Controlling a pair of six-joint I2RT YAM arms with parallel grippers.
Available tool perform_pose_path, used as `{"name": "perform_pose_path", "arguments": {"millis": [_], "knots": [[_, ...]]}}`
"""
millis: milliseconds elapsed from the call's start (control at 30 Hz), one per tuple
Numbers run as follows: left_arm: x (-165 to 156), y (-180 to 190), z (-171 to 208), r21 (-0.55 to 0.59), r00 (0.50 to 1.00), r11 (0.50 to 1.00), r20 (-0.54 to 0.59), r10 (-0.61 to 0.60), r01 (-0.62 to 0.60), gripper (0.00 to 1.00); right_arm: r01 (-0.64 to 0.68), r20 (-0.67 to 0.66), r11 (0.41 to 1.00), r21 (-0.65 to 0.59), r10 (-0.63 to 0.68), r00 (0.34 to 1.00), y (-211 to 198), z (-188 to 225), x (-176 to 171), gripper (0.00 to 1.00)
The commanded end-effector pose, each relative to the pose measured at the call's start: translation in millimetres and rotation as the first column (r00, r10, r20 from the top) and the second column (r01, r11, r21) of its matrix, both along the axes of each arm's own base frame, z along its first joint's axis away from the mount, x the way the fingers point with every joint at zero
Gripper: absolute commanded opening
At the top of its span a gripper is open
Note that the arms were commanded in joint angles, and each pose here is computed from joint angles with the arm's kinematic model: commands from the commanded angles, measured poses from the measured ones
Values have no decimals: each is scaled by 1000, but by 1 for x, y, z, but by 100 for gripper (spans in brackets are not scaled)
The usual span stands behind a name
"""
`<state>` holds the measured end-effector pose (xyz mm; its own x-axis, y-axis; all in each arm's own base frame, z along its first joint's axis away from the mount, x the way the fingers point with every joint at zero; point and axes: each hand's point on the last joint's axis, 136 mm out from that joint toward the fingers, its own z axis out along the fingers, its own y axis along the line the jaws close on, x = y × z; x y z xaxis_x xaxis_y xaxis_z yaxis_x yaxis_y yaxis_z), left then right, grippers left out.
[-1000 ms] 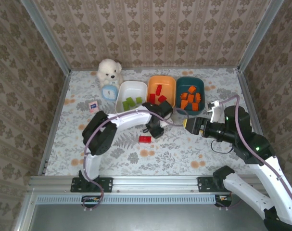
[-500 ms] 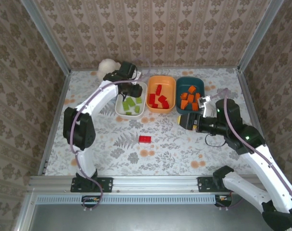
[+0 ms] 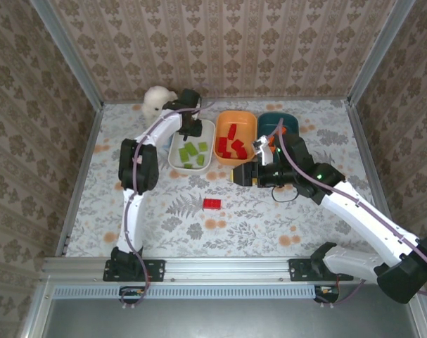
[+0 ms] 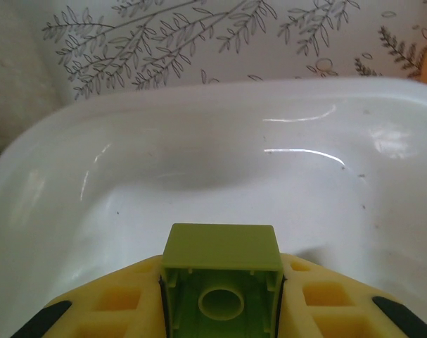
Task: Sort the legos into containers by color
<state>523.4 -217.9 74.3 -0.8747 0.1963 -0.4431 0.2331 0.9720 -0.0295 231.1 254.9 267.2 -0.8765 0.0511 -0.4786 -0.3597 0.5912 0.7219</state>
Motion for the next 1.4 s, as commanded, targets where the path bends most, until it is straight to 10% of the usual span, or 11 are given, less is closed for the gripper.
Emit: {"name": "perform_pose_path", "arguments": {"millis": [0, 833, 1100, 1367], "knots": [[3, 7, -2, 14, 999, 999, -29, 38, -38, 33, -11, 64, 999, 31, 9, 998, 3, 19, 1, 68], [-26, -5, -29, 20, 985, 998, -161, 60, -57, 48, -27, 50, 999, -45, 30, 998, 1, 5, 4, 69], [-6, -21, 71, -117, 994, 988, 41, 102, -97, 62, -87, 37, 967, -240, 99, 994, -1, -28, 0, 67], [-47, 5, 195, -395, 944, 900, 186, 272, -182, 78, -252, 15, 754, -607, 329, 944, 25, -106, 0, 71]]}}
